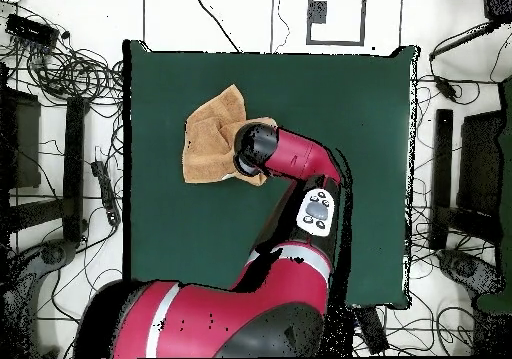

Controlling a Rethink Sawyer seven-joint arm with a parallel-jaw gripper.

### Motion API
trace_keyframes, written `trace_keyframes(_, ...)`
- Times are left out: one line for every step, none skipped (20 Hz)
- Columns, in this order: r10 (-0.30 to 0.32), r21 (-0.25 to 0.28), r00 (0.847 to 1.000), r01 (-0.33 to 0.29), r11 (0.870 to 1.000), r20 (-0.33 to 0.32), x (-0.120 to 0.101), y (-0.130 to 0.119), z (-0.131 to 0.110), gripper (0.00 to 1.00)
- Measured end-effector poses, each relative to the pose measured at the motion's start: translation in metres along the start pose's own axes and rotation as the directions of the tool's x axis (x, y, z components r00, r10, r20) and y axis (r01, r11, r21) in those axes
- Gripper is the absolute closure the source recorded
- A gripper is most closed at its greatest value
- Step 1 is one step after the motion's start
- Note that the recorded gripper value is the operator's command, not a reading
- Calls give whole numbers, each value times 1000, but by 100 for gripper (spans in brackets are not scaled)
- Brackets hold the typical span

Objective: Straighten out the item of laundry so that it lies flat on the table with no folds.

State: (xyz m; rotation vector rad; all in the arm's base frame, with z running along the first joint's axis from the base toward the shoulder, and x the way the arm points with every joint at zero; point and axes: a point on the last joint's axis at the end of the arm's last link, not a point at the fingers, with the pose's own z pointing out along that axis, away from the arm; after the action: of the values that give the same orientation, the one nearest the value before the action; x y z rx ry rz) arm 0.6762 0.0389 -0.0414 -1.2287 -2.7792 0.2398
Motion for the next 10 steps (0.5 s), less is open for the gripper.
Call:
trace_keyframes(0, -2, 1000, 0, 1000, 3, 0, 0, 0, 0)
trace_keyframes(1, -2, 1000, -1, 1000, 5, 0, 0, 0, 0)
trace_keyframes(1, -3, 1000, -1, 1000, 6, -1, 0, 0, 0)
trace_keyframes(1, -5, 1000, -1, 1000, 8, -1, 0, 0, 0)
trace_keyframes(1, -5, 1000, -1, 1000, 9, -1, 0, 1, 0)
trace_keyframes(1, -5, 1000, -1, 1000, 9, -1, 0, 1, 0)
trace_keyframes(1, -5, 1000, -1, 1000, 10, -1, 0, 1, 0)
trace_keyframes(1, -6, 1000, -1, 1000, 11, -1, 0, 1, 0)
trace_keyframes(1, -6, 1000, -1, 1000, 11, -1, 0, 1, 0)
trace_keyframes(1, -6, 1000, -1, 1000, 11, -1, 0, 1, 0)
